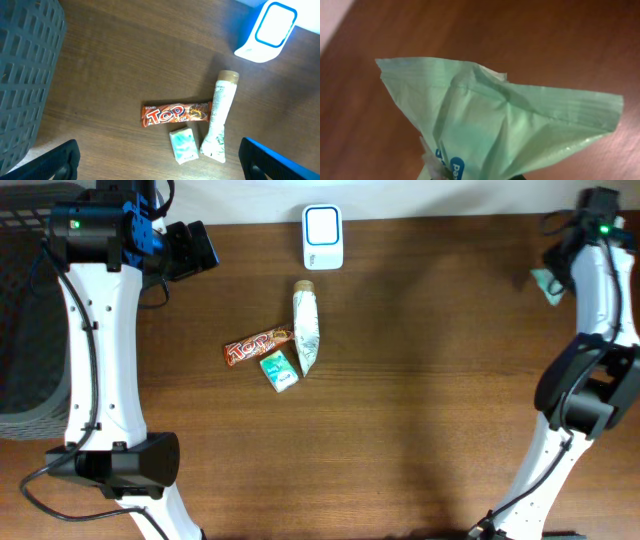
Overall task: Scan the item barcode
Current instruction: 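Carry the wipes pack to the right table edge and release it, then reach the right gripper to the white tube and grasp it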
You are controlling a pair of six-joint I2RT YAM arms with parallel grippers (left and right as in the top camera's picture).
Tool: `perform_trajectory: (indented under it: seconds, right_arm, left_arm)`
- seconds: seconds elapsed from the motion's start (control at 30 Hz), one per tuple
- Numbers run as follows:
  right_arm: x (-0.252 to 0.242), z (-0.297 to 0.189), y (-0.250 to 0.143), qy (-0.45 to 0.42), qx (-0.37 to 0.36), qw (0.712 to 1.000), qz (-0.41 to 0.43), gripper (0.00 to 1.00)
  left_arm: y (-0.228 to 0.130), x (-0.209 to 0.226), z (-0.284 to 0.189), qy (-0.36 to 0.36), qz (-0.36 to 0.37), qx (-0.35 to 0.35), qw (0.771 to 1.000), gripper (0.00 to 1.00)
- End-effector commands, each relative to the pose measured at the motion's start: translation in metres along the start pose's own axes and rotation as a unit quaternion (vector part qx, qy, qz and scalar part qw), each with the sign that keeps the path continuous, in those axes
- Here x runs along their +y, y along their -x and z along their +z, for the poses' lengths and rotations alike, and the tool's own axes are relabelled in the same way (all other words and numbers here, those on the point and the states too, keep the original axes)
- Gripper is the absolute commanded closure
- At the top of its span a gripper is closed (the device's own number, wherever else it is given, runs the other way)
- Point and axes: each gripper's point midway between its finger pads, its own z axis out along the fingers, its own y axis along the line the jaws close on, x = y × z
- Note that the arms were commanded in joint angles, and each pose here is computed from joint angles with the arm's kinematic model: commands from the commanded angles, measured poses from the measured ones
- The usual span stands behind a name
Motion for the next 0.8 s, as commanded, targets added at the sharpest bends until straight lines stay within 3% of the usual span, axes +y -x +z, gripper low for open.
perform_trajectory:
  seconds: [0.0,0.03,0.07,0.1,0.2,0.3,0.33,0.4,0.43,0.5,0.53,0.6,0.7,0.77]
  right_arm:
    - [-0.046,0.002,0.026,-0.058,-0.022,0.998,-0.021,0.70]
    - [-0.058,0.005,0.029,-0.065,-0.017,0.998,-0.013,0.44]
    - [-0.063,0.006,0.030,-0.065,-0.011,0.998,-0.009,0.08]
    - [-0.063,0.004,0.028,-0.055,0.000,0.998,-0.008,0.01]
    - [-0.037,-0.023,0.017,0.010,0.037,0.999,-0.013,0.01]
    - [0.041,-0.084,-0.021,0.188,0.101,0.972,-0.102,0.01]
    - [0.067,-0.111,-0.045,0.258,0.135,0.946,-0.142,0.01]
    - [0.125,-0.191,-0.139,0.435,0.250,0.826,-0.258,0.01]
    - [0.135,-0.207,-0.176,0.450,0.282,0.795,-0.294,0.01]
    - [0.145,-0.218,-0.228,0.433,0.311,0.775,-0.340,0.01]
    - [0.155,-0.226,-0.273,0.413,0.316,0.761,-0.389,0.01]
    - [0.166,-0.236,-0.317,0.395,0.301,0.746,-0.443,0.05]
    - [0.183,-0.244,-0.368,0.337,0.258,0.772,-0.473,0.11]
    - [0.193,-0.250,-0.408,0.331,0.251,0.766,-0.490,0.14]
  left_arm:
    - [0.002,0.000,0.001,0.003,0.008,-0.002,1.000,0.01]
    - [0.002,0.000,0.001,0.002,0.008,-0.002,1.000,0.01]
    - [0.002,0.000,0.001,0.003,0.008,-0.002,1.000,0.01]
    - [0.002,0.000,0.001,0.002,0.008,-0.002,1.000,0.01]
    - [0.002,0.000,0.001,0.002,0.008,-0.002,1.000,0.01]
    - [0.002,0.000,0.001,0.002,0.008,-0.002,1.000,0.01]
    - [0.002,0.000,0.001,0.002,0.008,-0.002,1.000,0.01]
    - [0.002,0.000,0.001,0.002,0.008,-0.002,1.000,0.01]
    - [0.002,0.000,0.001,0.002,0.008,-0.002,1.000,0.01]
    - [0.002,0.000,0.001,0.002,0.008,-0.002,1.000,0.01]
    - [0.002,0.000,0.001,0.002,0.008,-0.002,1.000,0.01]
    - [0.002,0.000,0.001,0.002,0.008,-0.002,1.000,0.01]
    - [0.002,0.000,0.001,0.002,0.008,-0.002,1.000,0.01]
    - [0.002,0.000,0.001,0.002,0.008,-0.002,1.000,0.01]
